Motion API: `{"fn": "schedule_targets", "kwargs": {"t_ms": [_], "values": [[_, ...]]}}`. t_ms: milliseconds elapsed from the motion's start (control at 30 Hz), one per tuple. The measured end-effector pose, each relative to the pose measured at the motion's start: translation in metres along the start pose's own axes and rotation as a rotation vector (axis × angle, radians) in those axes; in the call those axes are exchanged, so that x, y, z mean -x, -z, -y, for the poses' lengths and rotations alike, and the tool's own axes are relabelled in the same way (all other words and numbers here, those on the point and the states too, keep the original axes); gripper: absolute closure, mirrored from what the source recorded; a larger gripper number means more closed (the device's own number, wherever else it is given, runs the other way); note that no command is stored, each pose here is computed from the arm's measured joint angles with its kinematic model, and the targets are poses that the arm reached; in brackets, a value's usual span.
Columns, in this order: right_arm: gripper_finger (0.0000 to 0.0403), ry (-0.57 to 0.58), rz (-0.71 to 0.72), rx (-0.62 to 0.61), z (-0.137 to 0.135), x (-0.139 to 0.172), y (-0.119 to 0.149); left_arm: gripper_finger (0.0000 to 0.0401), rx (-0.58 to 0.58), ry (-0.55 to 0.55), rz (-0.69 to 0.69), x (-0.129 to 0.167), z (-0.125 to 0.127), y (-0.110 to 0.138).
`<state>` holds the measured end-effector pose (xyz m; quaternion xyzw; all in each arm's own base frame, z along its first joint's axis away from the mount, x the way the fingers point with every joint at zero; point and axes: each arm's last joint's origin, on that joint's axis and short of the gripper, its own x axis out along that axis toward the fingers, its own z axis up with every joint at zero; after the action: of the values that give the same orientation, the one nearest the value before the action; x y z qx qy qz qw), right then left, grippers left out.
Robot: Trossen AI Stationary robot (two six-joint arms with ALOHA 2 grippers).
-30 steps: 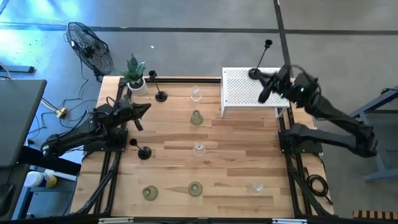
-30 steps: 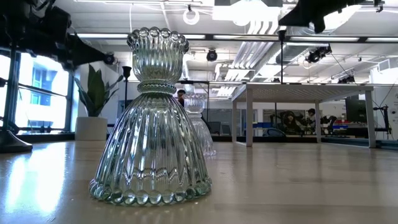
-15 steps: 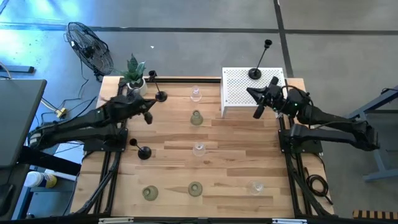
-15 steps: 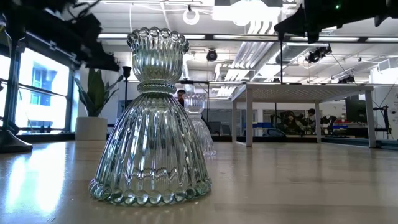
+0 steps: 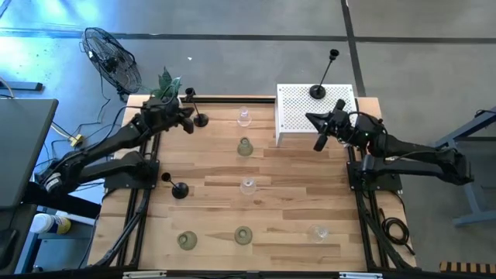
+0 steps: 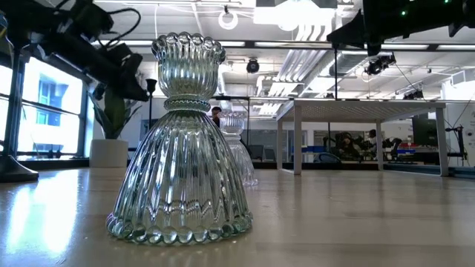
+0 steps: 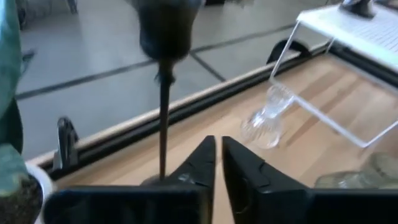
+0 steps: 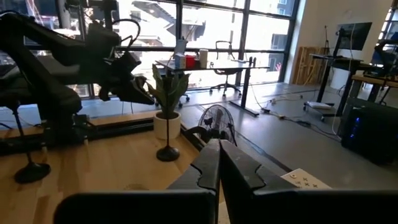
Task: Pick & Place candle stick holders
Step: Put the top black candle holder on the shelf aligned with the other black candle holder
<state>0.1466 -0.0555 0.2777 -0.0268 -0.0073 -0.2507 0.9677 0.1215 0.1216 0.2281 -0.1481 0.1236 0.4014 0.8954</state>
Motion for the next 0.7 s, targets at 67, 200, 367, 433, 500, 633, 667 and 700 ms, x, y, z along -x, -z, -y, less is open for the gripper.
{"fn": "schedule_targets", "kwargs": {"t_ms": [67,200,367,433,500,633,667,700], "values": [[0.0402,-0.004,0.001,0.000,-0.001,0.000,0.000,0.0340,0.000,-0.027,-0.006,-0.003,-0.001,0.001],[0.0401,-0.004,0.001,0.000,-0.001,0.000,0.000,0.0274,-0.006,-0.063,0.021,-0.008,-0.001,-0.001],[0.0402,-0.004,0.000,0.003,-0.001,0.000,0.000,0.0217,-0.055,-0.128,0.040,-0.018,-0.003,-0.001],[0.0401,0.003,0.000,0.009,0.000,0.000,0.000,0.0212,-0.058,-0.123,0.047,-0.024,-0.003,-0.001],[0.0402,0.015,-0.001,0.015,0.000,0.000,0.000,0.0212,-0.057,-0.112,0.066,-0.029,-0.002,-0.002],[0.0401,0.020,-0.002,0.015,0.000,0.000,0.000,0.0216,-0.072,-0.132,0.091,-0.038,-0.003,-0.002],[0.0401,0.019,-0.002,0.014,0.000,0.000,0.000,0.0217,-0.071,-0.139,0.098,-0.040,-0.003,-0.002],[0.0401,0.019,-0.002,0.009,0.000,0.000,0.000,0.0220,-0.069,-0.147,0.108,-0.041,-0.003,-0.003]]}}
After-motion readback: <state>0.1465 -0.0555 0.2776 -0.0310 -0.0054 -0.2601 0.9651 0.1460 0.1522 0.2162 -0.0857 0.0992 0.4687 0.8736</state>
